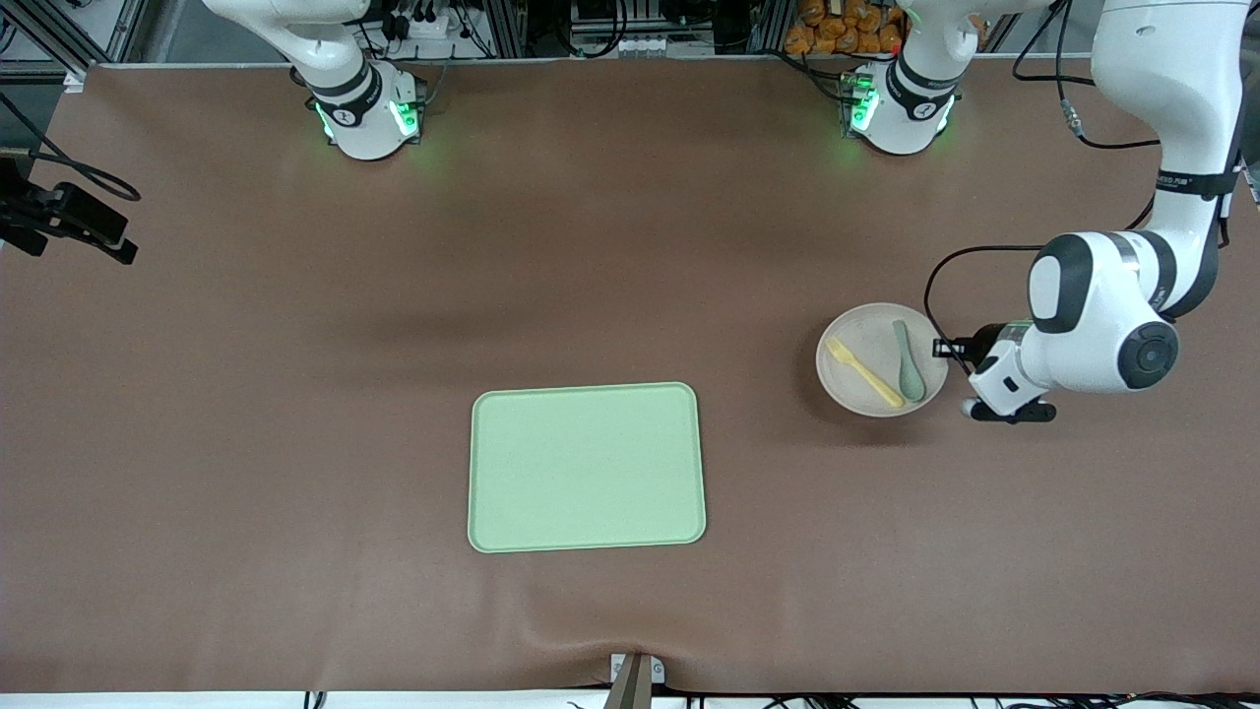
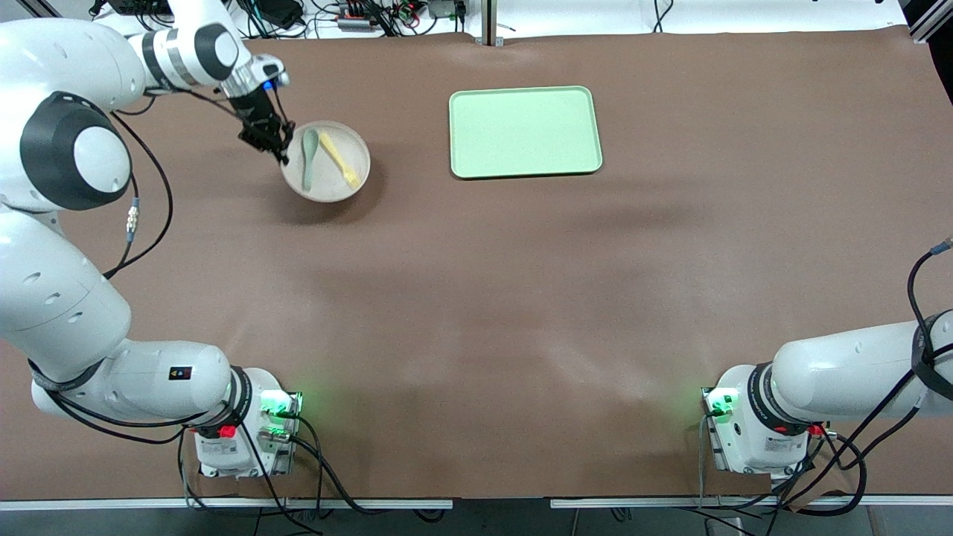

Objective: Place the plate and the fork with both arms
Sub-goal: 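Carry the plate onto the green tray and lower it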

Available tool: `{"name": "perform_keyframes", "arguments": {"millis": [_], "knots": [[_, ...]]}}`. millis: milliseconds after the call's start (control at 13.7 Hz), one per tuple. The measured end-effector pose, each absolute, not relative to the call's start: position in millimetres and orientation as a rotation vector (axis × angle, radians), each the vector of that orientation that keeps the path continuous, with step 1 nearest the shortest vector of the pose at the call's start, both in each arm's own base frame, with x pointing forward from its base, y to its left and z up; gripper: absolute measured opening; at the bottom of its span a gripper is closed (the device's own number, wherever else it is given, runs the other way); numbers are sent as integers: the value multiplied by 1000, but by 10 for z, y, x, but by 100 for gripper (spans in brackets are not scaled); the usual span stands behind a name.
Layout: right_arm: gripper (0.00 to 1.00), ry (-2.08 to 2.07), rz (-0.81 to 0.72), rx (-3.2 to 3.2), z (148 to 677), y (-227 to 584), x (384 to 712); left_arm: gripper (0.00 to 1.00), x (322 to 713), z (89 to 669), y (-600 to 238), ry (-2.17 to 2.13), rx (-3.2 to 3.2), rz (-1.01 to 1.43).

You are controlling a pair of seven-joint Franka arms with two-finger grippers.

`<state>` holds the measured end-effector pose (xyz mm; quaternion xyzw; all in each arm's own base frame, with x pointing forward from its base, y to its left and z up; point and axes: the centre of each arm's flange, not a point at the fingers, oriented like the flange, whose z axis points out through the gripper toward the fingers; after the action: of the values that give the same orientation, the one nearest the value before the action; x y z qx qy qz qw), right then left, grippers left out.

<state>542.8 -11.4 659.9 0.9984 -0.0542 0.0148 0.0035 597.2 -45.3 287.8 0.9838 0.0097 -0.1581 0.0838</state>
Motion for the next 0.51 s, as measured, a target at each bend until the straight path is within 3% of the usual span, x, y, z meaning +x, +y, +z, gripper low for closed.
{"name": "perform_keyframes", "arguments": {"millis": [219, 511], "knots": [[100, -170, 46, 3130, 6598, -113, 5428, 6, 6295, 3076, -1009, 110, 2863, -413], [100, -171, 44, 3130, 6593, -117, 5431, 6, 6633, 2924, -1767, 139, 2773, -400]]}}
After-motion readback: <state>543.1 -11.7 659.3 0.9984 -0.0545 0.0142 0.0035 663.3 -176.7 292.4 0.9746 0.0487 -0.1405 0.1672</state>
